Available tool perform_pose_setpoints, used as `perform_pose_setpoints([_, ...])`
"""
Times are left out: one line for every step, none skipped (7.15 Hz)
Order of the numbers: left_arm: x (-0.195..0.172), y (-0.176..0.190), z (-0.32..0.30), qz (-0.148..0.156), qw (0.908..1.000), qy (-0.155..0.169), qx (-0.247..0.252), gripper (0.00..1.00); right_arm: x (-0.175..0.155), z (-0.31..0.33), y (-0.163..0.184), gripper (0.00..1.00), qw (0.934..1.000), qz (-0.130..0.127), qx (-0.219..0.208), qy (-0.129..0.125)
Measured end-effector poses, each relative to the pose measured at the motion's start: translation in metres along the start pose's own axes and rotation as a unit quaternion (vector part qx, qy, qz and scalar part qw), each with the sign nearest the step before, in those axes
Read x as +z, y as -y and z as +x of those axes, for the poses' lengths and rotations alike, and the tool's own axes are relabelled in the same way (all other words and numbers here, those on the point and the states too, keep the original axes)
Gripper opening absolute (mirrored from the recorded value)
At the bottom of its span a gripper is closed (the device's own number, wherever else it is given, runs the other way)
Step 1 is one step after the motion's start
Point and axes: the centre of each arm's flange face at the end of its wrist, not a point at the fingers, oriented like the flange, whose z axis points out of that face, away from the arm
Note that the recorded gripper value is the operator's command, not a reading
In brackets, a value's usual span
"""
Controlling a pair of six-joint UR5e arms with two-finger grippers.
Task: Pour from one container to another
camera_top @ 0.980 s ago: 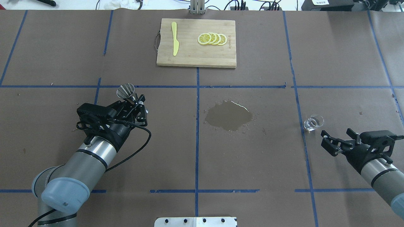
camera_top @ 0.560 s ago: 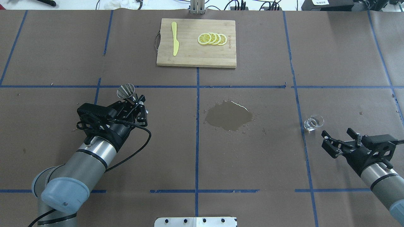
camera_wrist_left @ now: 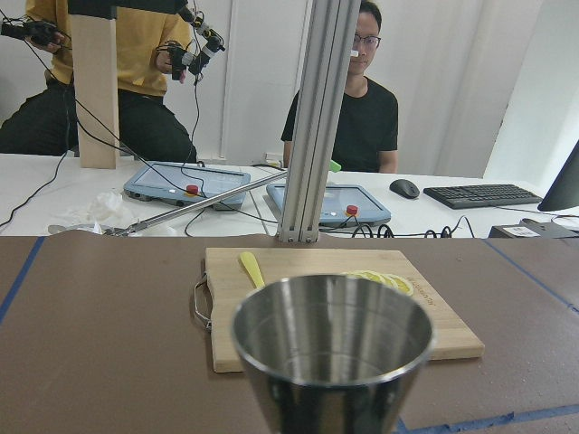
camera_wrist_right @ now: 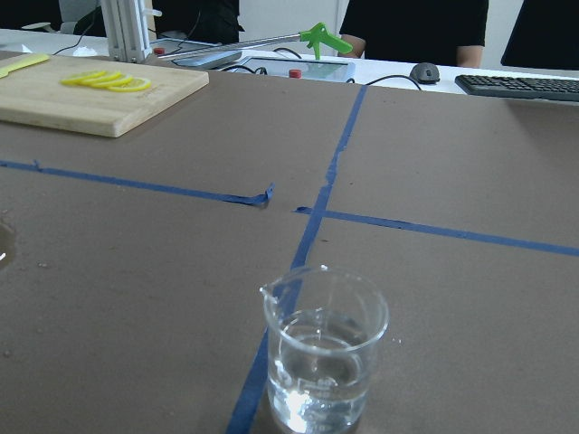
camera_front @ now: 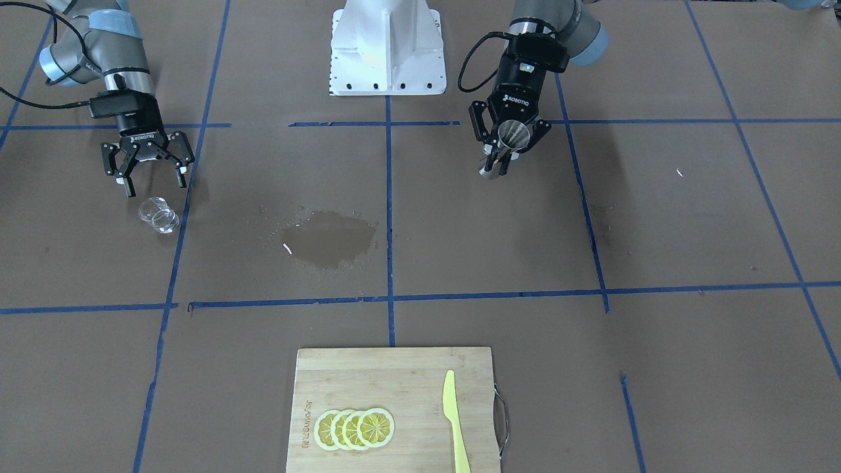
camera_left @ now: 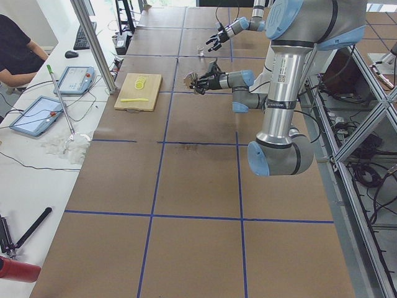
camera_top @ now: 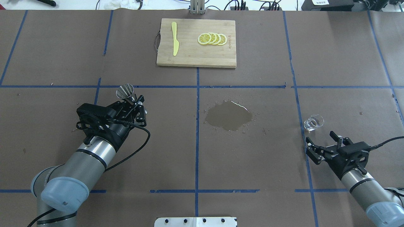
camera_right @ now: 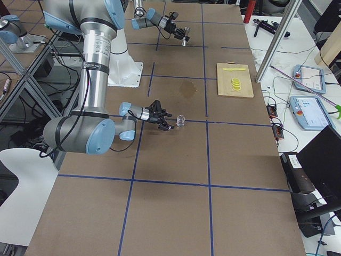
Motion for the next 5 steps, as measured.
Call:
perform_pose_setpoints([0.0,0.0,-0.001,0.0,1.0,0.001,0.001,0.0,0.004,0.0,-0.005,1.0,0.9998,0.011,-0.011,0.013])
perform_pose_setpoints([0.0,-0.001,-0.002,0.0,1.0,0.001,0.001,0.0,0.004,-0.003,-0.001,1.0,0.9994,0.02,-0.016,0.022])
perform_pose_setpoints([0.0,-0.001,-0.003,-0.001,1.0,0.002,0.002,0.0,0.002,-0.006,0.006,1.0,0.9992,0.026,-0.018,0.026])
perform_pose_setpoints([0.0,-0.002,-0.003,-0.001,1.0,0.003,0.003,0.0,0.0,-0.007,0.01,1.0,0.999,0.029,-0.019,0.027])
perform_pose_setpoints([0.001,-0.003,-0.004,-0.001,1.0,0.003,0.004,0.0,0.0,-0.005,0.01,1.0,0.999,0.032,-0.021,0.024])
